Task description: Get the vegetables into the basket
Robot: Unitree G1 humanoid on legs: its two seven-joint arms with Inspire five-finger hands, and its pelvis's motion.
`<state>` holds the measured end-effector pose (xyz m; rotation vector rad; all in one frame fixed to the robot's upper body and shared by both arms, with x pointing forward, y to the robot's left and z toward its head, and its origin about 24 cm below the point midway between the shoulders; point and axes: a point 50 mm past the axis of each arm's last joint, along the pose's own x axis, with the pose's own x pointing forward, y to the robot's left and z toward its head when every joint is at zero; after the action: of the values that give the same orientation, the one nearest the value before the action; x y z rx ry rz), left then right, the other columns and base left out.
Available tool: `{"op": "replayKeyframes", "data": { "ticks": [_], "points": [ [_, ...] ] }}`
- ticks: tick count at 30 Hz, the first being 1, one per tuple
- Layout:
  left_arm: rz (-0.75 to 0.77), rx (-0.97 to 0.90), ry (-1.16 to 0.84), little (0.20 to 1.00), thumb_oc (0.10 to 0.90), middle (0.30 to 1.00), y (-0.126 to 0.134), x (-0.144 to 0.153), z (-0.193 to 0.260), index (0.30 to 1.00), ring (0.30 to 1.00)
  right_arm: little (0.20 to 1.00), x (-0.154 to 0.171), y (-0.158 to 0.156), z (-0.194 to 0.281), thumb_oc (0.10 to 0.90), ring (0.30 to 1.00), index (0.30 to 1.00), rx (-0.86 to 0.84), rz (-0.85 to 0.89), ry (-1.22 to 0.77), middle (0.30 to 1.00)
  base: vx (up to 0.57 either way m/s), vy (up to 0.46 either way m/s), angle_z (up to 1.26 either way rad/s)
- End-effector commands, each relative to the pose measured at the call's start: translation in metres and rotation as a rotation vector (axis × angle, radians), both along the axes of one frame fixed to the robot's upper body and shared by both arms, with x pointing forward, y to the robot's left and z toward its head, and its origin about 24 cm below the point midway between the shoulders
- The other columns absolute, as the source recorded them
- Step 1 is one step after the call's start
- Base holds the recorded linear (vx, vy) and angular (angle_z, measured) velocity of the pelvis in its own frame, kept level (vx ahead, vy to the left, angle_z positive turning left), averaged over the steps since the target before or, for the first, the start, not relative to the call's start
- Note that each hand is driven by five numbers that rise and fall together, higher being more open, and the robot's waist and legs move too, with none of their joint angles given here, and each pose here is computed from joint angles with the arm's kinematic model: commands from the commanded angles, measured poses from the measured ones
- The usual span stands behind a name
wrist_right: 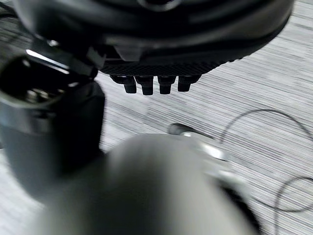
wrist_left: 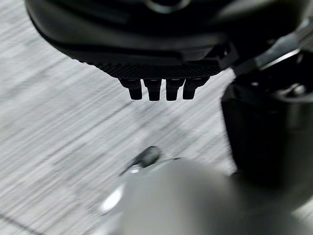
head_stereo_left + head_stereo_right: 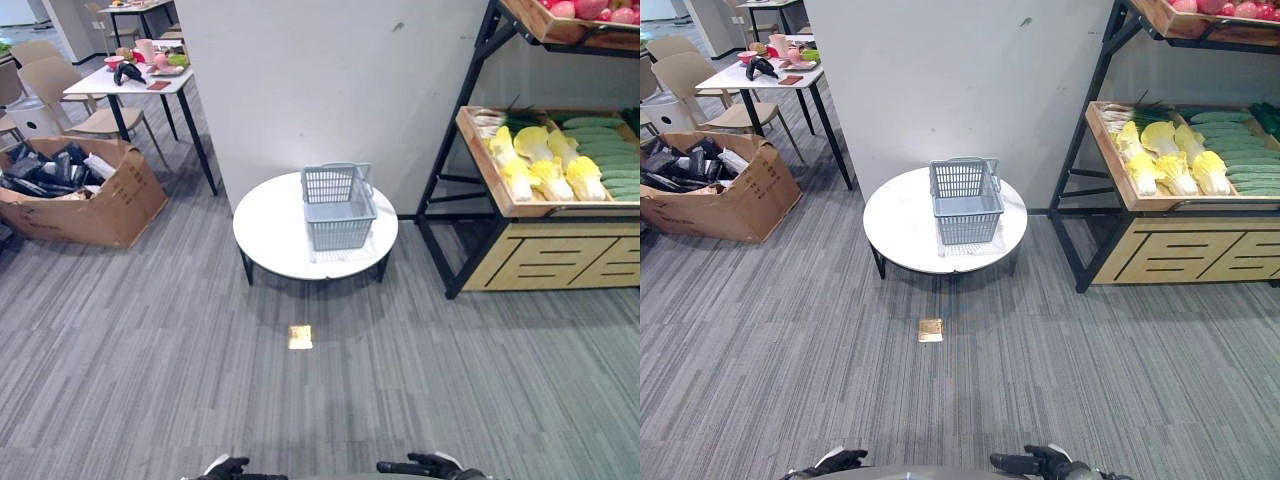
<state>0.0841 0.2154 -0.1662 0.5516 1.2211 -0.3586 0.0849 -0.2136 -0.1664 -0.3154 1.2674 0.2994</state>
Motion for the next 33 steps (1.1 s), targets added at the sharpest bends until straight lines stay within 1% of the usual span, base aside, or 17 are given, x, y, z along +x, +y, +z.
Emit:
{"op": "replayKeyframes", "data": {
  "ticks": [1,11,17,26,33],
  "points": [
    [-0.028,-0.019,-0.003,1.000,0.900,1.000,-0.003,0.008,0.001,1.000,1.000,1.000,-0.004,0.003,-0.001,0.900,1.000,1.000,0.015,0.044,0.036,1.000,0.00,0.000,0.00],
    [-0.004,-0.025,0.041,1.000,0.900,1.000,-0.003,-0.001,-0.002,1.000,1.000,1.000,-0.007,0.002,-0.002,0.900,1.000,1.000,0.021,0.050,0.055,1.000,0.00,-0.003,0.01],
    [0.014,-0.026,0.049,1.000,0.900,1.000,-0.002,-0.003,-0.002,1.000,1.000,1.000,-0.011,0.002,-0.003,0.900,1.000,1.000,0.021,0.043,0.069,1.000,0.00,0.000,0.00],
    [0.022,-0.029,0.057,1.000,0.900,1.000,-0.002,-0.005,-0.002,1.000,1.000,1.000,-0.017,0.001,-0.004,0.900,1.000,1.000,0.032,-0.015,0.087,1.000,0.00,-0.001,0.00],
    [0.019,-0.035,0.060,1.000,0.900,1.000,-0.003,-0.005,-0.003,1.000,1.000,1.000,-0.020,0.002,-0.004,0.900,1.000,1.000,0.036,-0.012,0.102,1.000,0.00,0.006,0.04]
  ]
}}
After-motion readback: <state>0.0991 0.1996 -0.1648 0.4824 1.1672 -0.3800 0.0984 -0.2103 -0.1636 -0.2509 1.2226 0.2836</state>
